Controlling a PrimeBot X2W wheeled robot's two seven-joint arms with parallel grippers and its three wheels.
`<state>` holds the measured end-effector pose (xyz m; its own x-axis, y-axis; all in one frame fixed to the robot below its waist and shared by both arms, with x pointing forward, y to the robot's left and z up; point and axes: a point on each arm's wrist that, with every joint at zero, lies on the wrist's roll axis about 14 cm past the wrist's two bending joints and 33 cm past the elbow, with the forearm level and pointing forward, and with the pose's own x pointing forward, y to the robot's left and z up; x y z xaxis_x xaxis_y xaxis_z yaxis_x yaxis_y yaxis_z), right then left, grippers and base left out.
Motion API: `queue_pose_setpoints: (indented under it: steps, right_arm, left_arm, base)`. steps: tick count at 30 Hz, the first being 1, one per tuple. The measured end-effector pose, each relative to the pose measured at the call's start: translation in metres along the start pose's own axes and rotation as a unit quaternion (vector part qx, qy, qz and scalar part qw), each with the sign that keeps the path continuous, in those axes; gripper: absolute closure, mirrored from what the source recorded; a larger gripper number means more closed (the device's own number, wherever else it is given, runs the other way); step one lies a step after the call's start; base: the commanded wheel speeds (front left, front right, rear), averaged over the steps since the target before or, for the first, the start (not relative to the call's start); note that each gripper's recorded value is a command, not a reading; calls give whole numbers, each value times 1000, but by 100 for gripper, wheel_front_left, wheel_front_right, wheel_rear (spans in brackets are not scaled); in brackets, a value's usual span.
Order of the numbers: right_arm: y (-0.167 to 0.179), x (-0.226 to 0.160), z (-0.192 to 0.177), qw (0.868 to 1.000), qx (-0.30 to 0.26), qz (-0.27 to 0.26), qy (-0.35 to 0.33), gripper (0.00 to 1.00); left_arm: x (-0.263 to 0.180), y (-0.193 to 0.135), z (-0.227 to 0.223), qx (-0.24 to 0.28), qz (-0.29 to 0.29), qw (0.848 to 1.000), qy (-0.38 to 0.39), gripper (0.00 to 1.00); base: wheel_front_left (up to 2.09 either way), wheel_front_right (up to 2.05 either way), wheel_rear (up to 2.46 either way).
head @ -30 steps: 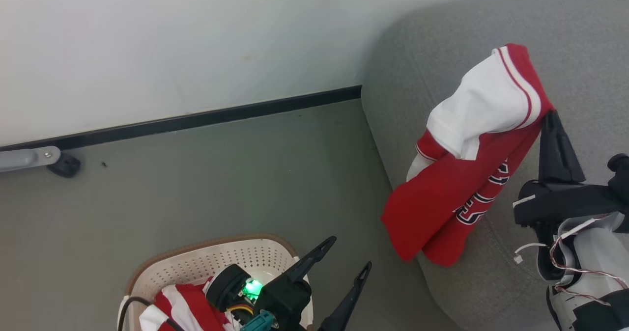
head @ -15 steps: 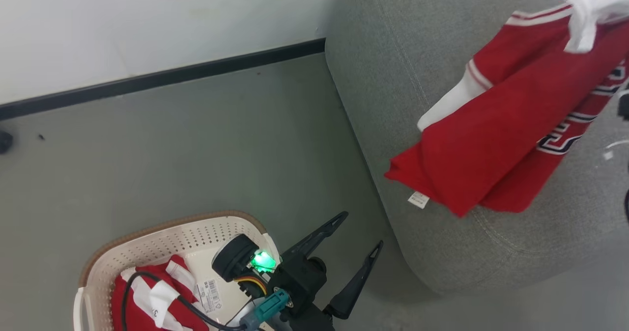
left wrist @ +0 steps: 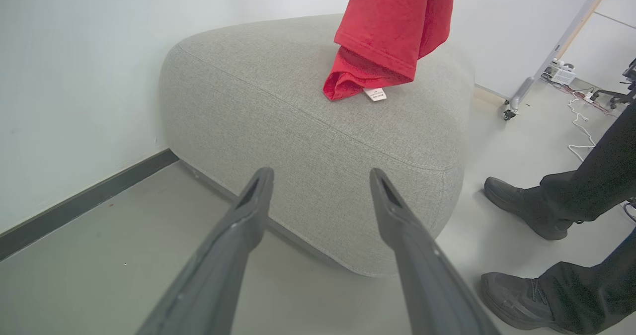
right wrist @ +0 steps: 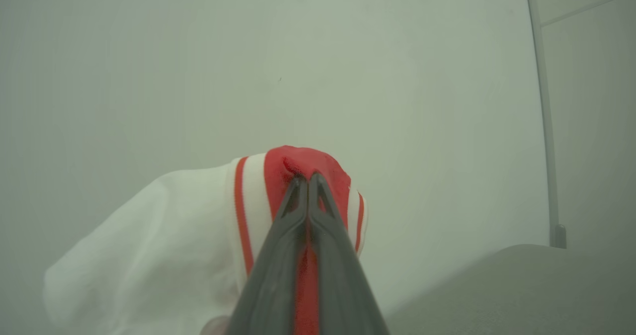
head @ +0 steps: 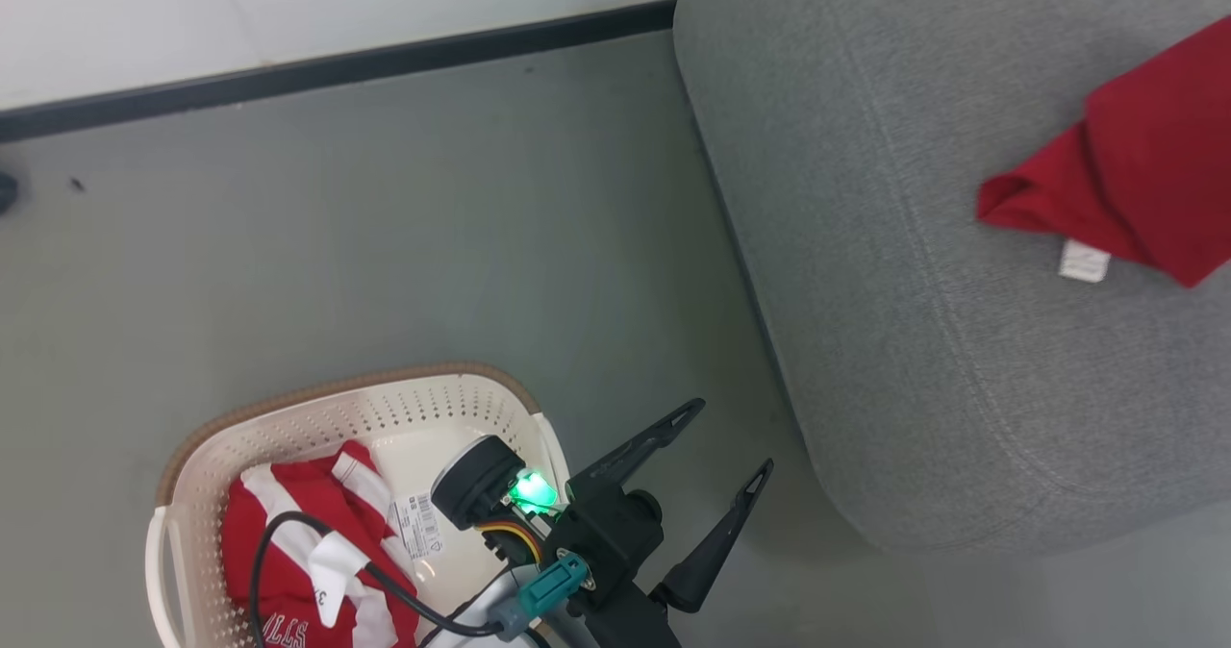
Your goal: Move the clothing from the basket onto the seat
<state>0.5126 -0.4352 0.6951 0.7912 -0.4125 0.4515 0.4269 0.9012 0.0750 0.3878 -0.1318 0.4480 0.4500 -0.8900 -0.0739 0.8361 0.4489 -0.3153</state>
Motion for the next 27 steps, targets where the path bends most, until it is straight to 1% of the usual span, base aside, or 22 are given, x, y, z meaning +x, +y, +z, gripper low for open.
queue_pose_setpoints:
  steps: [4, 5, 6, 8, 11, 13, 16, 21, 26, 27]
  right_arm:
    - [-5, 9, -15, 1000, -8, -8, 14, 100]
    - [-6, 9, -23, 1000, -10, -9, 25, 100]
    - [-8, 5, -44, 999, -11, -14, 50, 100]
    - [-10, 1, -64, 997, -12, -21, 73, 100]
    - [-13, -12, -100, 992, -5, -35, 118, 100]
    - [-15, -27, -125, 987, 3, -47, 152, 100]
    - [-23, -49, -152, 979, 13, -67, 194, 100]
    - [-38, -78, -177, 966, 21, -96, 240, 100]
    - [-42, -86, -183, 961, 23, -100, 255, 100]
    - [-43, -87, -183, 961, 23, -100, 258, 55]
  left_arm:
    - [0, 9, -6, -5, 6, 1000, 5, 0]
    - [1, 11, -6, -6, 7, 1000, 4, 0]
    - [2, 15, -7, -7, 7, 1000, 5, 0]
    - [3, 19, -8, -8, 9, 1000, 5, 0]
    - [3, 25, -13, -8, 14, 1000, 8, 0]
    - [3, 28, -13, -7, 17, 1000, 8, 0]
    - [3, 30, -16, -8, 19, 1000, 11, 0]
    - [3, 29, -19, -8, 14, 1000, 15, 0]
    - [4, 28, -20, 0, 14, 1000, 17, 0]
    - [3, 28, -21, 1, 14, 1000, 18, 0]
  base:
    - [0, 0, 0]
    - [0, 0, 0]
    - [0, 0, 0]
    - [0, 0, 0]
    - [0, 0, 0]
    - [0, 0, 0]
    - [0, 0, 0]
    - [0, 0, 0]
    - [0, 0, 0]
    - [0, 0, 0]
